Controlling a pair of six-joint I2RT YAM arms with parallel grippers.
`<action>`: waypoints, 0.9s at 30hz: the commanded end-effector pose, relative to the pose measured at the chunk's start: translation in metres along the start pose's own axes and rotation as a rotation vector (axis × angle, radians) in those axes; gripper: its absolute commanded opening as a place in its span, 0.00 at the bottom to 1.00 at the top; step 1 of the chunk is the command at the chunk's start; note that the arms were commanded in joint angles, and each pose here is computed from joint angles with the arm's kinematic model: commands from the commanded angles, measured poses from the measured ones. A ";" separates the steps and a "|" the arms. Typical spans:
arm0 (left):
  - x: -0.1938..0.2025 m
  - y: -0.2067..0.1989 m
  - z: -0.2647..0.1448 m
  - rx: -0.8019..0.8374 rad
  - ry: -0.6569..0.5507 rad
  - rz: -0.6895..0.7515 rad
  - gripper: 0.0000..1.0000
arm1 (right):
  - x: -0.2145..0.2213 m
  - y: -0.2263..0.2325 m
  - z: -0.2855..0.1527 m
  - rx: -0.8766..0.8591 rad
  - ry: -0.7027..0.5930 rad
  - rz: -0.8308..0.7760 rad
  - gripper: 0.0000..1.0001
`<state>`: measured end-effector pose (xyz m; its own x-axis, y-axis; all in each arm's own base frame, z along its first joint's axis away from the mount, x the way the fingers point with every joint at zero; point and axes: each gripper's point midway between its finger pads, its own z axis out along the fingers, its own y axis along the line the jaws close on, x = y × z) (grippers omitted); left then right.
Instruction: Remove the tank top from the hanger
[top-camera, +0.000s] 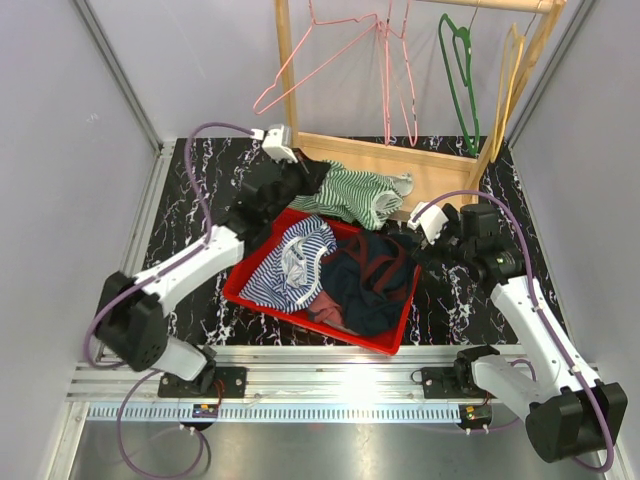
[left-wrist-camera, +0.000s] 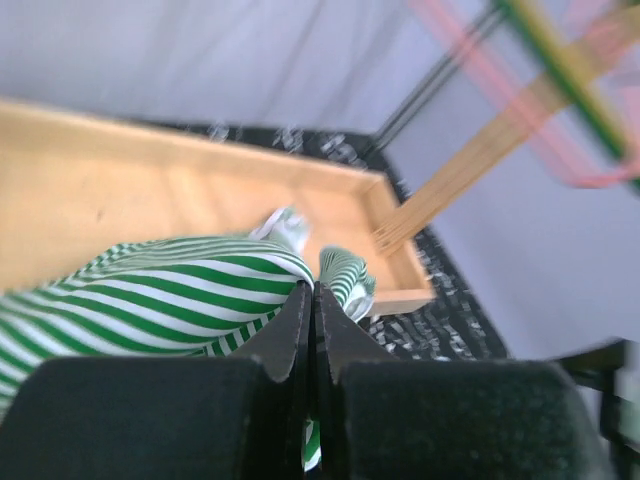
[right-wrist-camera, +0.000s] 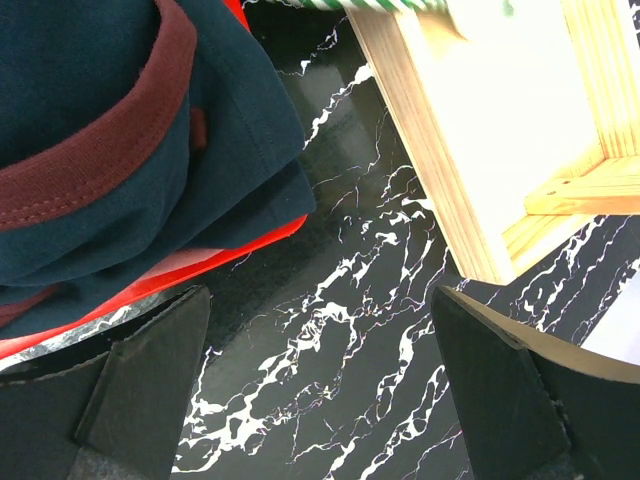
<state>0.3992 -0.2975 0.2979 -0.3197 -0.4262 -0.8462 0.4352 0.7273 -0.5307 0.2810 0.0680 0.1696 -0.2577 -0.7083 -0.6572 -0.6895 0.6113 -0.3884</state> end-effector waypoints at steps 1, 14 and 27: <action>-0.060 -0.051 -0.036 0.197 -0.183 0.105 0.00 | -0.012 -0.009 -0.004 0.038 -0.054 0.004 1.00; -0.171 -0.173 -0.167 0.641 -0.425 0.345 0.00 | -0.012 -0.018 -0.005 0.088 -0.056 0.012 1.00; -0.132 -0.158 -0.226 0.679 -0.337 0.367 0.00 | -0.008 -0.022 -0.001 0.104 -0.040 0.023 1.00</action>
<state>0.2129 -0.2430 0.4917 0.0898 -0.4393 -0.8938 0.8786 0.4575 -0.1366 0.2889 0.0635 0.1782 -0.2458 -0.6934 -0.6773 -0.6467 0.6378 -0.4183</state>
